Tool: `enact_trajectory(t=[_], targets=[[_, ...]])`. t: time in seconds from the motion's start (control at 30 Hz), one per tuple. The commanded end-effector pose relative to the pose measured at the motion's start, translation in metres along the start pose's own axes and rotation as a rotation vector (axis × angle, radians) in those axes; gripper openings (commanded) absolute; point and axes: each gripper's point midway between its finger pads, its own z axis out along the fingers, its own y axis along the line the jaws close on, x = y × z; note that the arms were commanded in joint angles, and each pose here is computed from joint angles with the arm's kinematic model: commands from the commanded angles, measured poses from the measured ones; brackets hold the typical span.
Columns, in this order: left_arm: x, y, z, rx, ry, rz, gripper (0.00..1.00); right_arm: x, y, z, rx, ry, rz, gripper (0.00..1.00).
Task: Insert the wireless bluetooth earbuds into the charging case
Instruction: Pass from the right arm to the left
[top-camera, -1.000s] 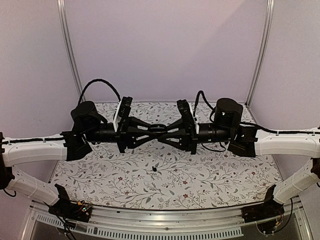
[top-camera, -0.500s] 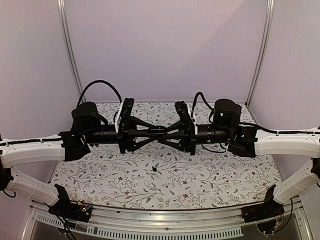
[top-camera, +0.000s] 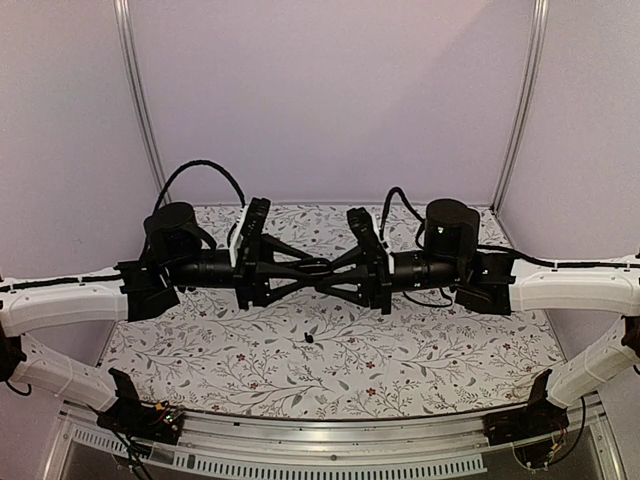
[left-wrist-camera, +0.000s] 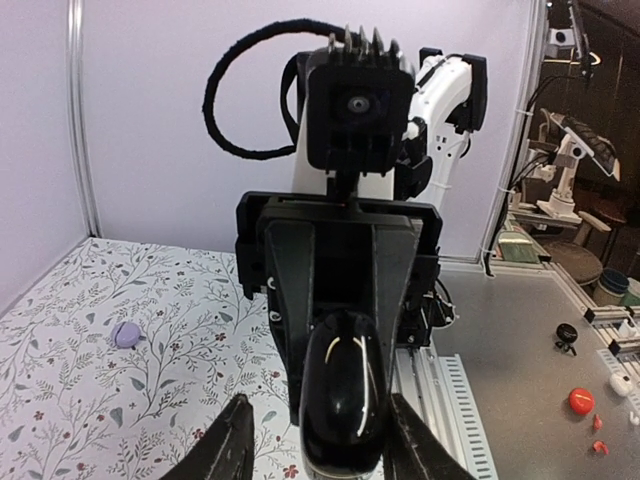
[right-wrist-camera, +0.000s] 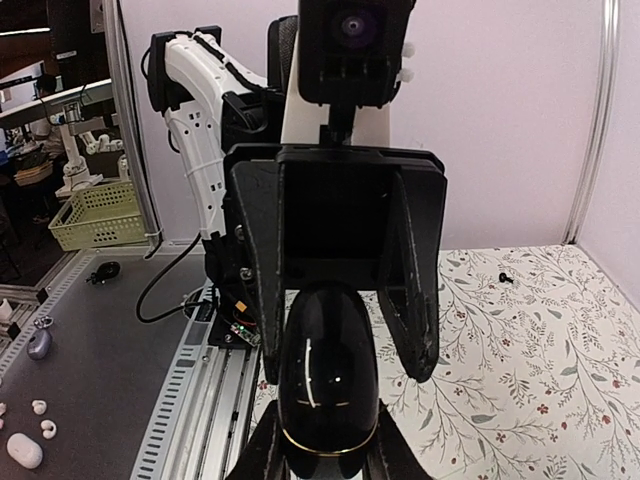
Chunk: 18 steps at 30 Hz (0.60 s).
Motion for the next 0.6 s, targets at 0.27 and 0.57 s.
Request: enact_trajectory(t=[0.27, 0.57], targets=[[-0.016, -0.008, 0.001, 0.037, -0.025, 0.027, 0.35, -0.004, 0.005, 0.005, -0.031, 0.007, -0.003, 0.00], [-0.011, -0.008, 0.000, 0.040, -0.015, 0.021, 0.09, -0.014, 0.007, 0.001, -0.040, -0.025, -0.014, 0.23]])
